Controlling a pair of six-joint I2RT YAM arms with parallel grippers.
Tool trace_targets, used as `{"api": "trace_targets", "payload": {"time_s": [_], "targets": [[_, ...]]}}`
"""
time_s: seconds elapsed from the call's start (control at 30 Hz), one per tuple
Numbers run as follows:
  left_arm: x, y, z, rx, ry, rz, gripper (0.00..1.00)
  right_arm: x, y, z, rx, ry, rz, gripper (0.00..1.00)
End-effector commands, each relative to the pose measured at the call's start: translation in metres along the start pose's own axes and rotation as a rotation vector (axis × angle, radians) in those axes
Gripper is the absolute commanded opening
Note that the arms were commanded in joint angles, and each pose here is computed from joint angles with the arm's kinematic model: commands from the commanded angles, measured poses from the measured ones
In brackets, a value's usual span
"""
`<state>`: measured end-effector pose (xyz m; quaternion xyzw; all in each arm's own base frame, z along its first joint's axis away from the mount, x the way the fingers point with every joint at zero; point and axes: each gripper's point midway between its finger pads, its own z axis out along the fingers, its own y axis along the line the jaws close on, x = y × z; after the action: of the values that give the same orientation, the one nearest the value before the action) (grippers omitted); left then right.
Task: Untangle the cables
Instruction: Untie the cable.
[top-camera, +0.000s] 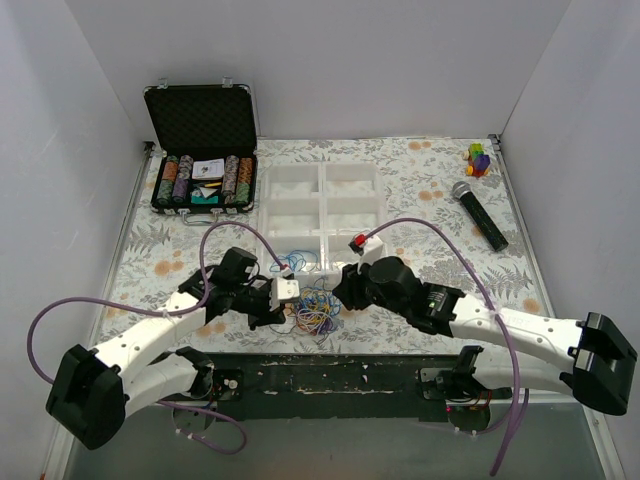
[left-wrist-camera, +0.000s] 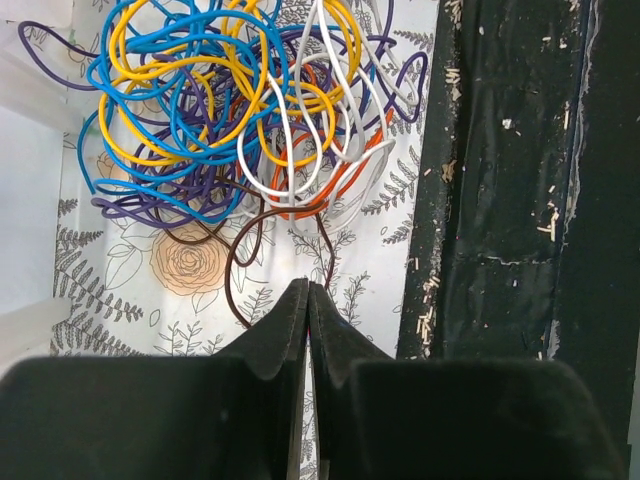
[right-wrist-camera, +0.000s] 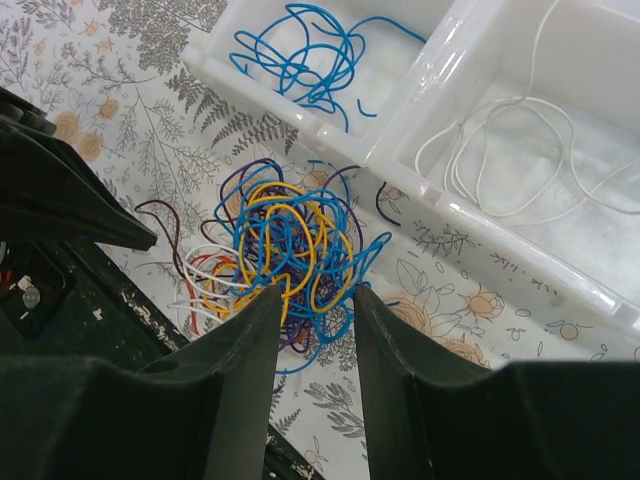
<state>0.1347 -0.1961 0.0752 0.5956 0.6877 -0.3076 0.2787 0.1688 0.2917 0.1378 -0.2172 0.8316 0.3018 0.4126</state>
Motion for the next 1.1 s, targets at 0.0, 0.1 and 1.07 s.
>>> {"api": "trace_targets", "payload": {"time_s": [0.0,0.1,1.07], "targets": [[-0.005,-0.002,0.000,0.038,-0.023,0.058,0.00,-0.036,0.022,0.005,-0.046,-0.089,-0.005,0.43],[-0.018,0.002,-0.009,0.020,-0.035,0.098,0.00,-0.040,0.031,0.014,-0.072,-0.085,-0.014,0.43],[-0.012,0.013,0.000,0.025,0.043,-0.108,0.07,-0.025,0.057,0.027,-0.108,-0.064,-0.033,0.48]]}}
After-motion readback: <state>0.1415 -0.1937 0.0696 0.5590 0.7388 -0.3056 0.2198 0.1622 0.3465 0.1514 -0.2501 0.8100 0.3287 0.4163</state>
